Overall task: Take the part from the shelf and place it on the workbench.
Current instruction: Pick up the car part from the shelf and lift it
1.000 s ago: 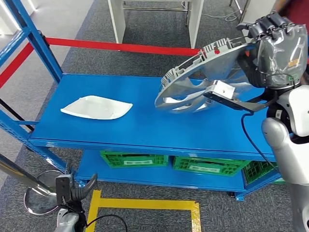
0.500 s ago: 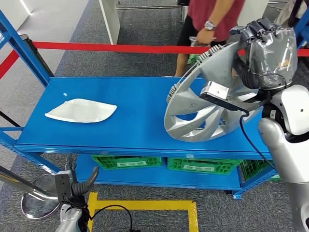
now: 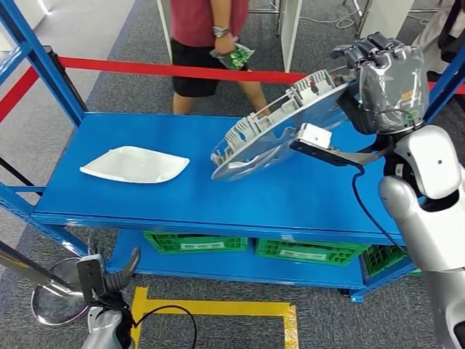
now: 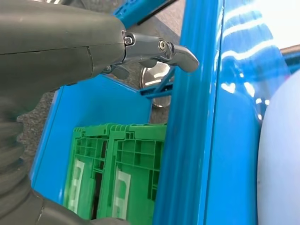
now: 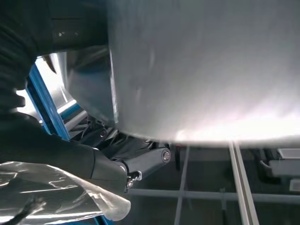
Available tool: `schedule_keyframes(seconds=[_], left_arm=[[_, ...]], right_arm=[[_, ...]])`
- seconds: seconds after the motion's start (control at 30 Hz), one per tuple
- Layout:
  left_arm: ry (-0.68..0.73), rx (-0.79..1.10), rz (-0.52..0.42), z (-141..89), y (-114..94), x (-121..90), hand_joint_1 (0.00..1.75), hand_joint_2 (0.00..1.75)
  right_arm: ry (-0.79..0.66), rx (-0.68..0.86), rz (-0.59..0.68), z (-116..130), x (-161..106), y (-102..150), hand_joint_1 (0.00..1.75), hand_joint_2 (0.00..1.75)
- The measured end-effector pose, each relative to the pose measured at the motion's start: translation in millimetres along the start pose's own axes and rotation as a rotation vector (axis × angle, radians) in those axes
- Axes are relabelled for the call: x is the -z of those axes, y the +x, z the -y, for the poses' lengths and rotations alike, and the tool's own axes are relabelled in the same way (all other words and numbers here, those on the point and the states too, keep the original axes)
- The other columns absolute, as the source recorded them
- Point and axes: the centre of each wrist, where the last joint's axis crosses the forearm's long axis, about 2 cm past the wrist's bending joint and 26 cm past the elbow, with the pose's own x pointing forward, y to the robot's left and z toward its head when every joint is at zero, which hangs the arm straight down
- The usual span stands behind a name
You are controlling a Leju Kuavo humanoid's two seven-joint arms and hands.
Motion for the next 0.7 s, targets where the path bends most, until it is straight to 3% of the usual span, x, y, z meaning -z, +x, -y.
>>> schedule_keyframes(seconds=[0.7], left_arm=[[0.064, 0.003, 0.017, 1.4, 7.1, 7.7, 0.00, 1.75]], right_arm=[[0.022, -0.009, 0.032, 6.1, 28.2, 1.1, 1.75, 1.75]])
